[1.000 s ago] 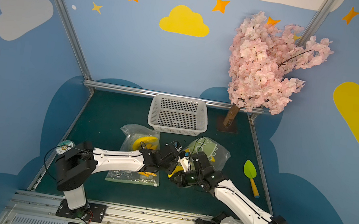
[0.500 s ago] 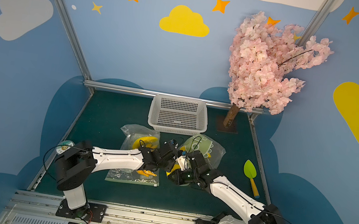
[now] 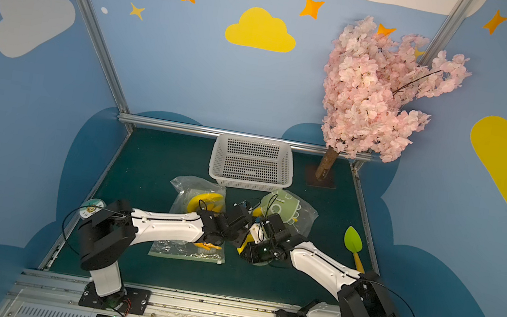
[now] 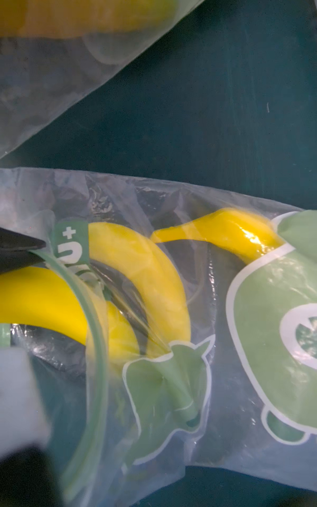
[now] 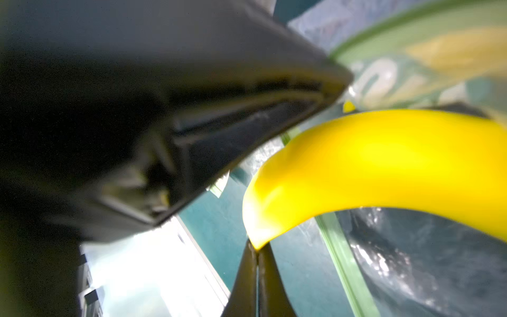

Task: Open the zip-top bag and take out the banana
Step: Pick up the banana from the zipper food storage bag.

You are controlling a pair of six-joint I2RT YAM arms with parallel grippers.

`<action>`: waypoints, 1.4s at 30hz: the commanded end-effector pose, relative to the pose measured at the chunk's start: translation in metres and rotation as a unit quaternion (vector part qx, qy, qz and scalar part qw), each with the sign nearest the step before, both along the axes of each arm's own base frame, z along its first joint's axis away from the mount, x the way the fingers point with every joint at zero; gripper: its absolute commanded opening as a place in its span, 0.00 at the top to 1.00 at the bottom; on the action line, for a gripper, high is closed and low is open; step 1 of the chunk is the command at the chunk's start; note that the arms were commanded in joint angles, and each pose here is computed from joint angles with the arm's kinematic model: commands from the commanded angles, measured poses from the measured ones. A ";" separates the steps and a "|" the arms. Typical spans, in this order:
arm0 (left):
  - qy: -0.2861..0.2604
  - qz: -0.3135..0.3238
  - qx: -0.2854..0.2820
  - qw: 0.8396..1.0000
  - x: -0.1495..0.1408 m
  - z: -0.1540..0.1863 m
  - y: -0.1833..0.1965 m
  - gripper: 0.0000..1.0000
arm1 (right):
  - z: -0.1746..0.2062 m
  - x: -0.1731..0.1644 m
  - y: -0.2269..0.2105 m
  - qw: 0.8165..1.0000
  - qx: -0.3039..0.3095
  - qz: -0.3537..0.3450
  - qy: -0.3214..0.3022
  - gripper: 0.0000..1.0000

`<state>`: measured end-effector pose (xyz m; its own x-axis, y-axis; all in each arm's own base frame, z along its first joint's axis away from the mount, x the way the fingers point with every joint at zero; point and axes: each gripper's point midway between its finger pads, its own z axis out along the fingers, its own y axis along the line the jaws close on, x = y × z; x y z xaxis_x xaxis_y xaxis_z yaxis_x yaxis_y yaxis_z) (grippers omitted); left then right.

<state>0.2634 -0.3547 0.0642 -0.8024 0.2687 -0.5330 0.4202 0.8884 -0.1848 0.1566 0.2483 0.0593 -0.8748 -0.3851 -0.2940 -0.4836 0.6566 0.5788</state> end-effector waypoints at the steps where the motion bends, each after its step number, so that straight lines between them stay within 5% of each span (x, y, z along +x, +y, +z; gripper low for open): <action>1: -0.002 0.009 -0.020 1.000 0.007 0.005 -0.009 0.97 | -0.010 -0.027 -0.011 0.999 -0.020 0.034 0.032 0.82; 7: 0.005 0.007 -0.019 1.000 0.007 0.002 -0.010 0.97 | 0.009 -0.017 -0.021 0.999 -0.039 -0.009 -0.004 0.51; 10: 0.007 0.002 -0.022 1.000 0.006 0.003 -0.012 0.97 | 0.029 -0.014 -0.025 0.998 -0.021 -0.049 -0.030 0.47; 13: 0.009 -0.003 -0.022 1.000 0.006 0.002 -0.014 0.97 | 0.032 -0.019 -0.030 0.996 -0.009 -0.085 -0.029 0.33; 35: 0.024 -0.025 -0.030 0.999 0.000 -0.001 -0.020 0.97 | -0.018 0.011 -0.049 0.960 -0.224 -0.159 -0.047 0.35; 42: 0.025 -0.025 -0.032 0.999 -0.001 -0.002 -0.017 0.97 | -0.027 0.014 -0.040 0.961 -0.244 -0.124 -0.038 0.54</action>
